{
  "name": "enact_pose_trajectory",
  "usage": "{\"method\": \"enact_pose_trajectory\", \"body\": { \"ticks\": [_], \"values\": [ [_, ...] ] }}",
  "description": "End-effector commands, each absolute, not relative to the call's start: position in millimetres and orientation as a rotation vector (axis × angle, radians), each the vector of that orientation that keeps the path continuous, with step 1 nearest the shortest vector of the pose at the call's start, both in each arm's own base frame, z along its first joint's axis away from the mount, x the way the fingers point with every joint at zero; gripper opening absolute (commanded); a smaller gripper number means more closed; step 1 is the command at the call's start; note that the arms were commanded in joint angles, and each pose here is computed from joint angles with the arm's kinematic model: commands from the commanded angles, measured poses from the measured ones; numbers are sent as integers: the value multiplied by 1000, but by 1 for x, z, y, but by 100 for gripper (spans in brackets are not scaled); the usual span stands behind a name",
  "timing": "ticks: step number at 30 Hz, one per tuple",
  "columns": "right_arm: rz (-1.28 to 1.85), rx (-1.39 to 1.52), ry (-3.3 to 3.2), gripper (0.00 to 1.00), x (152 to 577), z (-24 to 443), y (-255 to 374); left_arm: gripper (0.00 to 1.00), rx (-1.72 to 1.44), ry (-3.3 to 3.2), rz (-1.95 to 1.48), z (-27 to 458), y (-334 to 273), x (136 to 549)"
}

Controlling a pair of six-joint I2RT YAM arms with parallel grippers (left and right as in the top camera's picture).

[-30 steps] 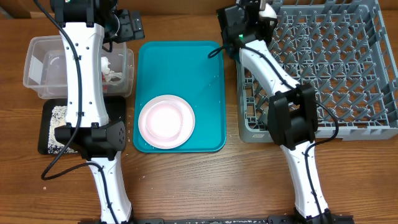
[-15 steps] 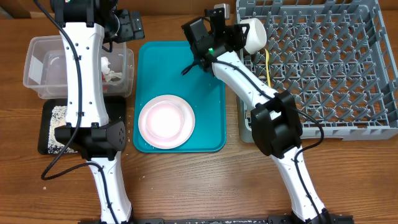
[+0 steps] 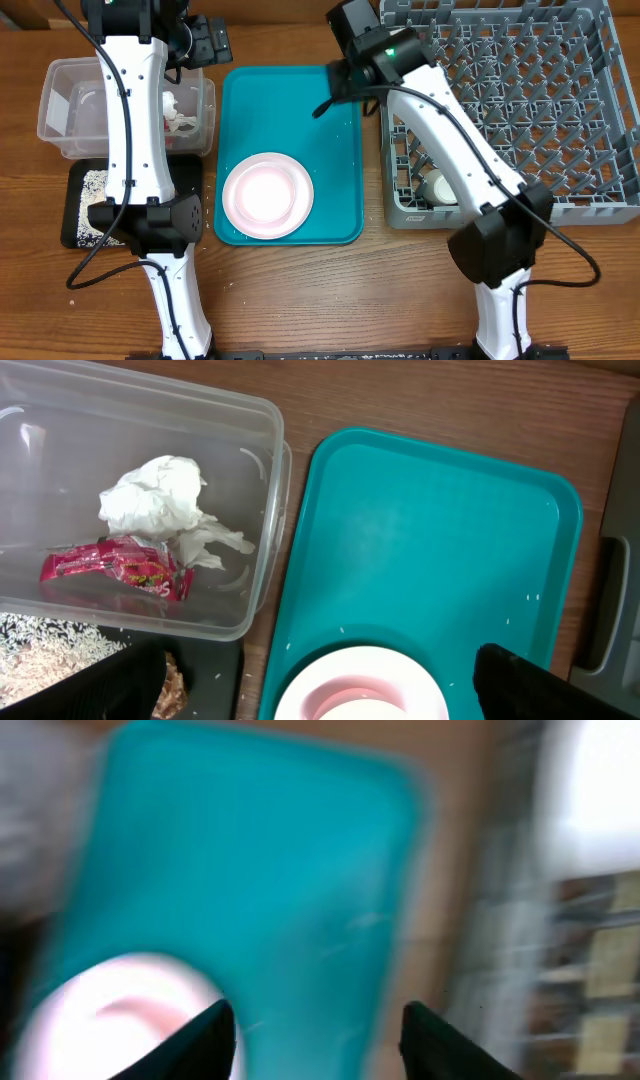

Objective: Sort waste into correct bins and load items into the dishwasher
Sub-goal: 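Reach the right gripper down to the pink bowl on the white plate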

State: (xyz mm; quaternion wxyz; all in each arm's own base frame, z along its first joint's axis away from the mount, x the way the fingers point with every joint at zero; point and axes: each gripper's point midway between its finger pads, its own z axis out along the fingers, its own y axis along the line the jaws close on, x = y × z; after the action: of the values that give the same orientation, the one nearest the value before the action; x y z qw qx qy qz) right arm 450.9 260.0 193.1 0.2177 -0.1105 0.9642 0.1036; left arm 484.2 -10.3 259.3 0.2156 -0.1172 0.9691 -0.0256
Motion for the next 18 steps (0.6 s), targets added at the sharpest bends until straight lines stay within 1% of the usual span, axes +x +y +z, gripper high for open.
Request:
{"method": "enact_pose_trajectory", "body": {
  "ticks": [1, 4, 7, 9, 10, 15, 18],
  "values": [
    [647, -438, 2795, 54, 403, 171, 315, 100, -337, 2677, -84, 263, -9, 483],
    [645, -423, 2877, 51, 381, 140, 327, 100, -337, 2677, -84, 263, -9, 483],
    [629, -378, 2960, 41, 360, 109, 335, 100, -337, 2677, -84, 263, -9, 483],
    [630, -360, 2999, 40, 348, 94, 339, 100, -337, 2677, -85, 263, -9, 483],
    [646, -379, 3014, 37, 340, 86, 343, 100, -337, 2677, -84, 263, -9, 483],
    [654, -439, 3025, 34, 323, 75, 356, 100, -337, 2677, -84, 263, -9, 483],
    [642, -442, 3026, 31, 318, 67, 359, 100, -337, 2677, -84, 263, -9, 483]
  ]
}}
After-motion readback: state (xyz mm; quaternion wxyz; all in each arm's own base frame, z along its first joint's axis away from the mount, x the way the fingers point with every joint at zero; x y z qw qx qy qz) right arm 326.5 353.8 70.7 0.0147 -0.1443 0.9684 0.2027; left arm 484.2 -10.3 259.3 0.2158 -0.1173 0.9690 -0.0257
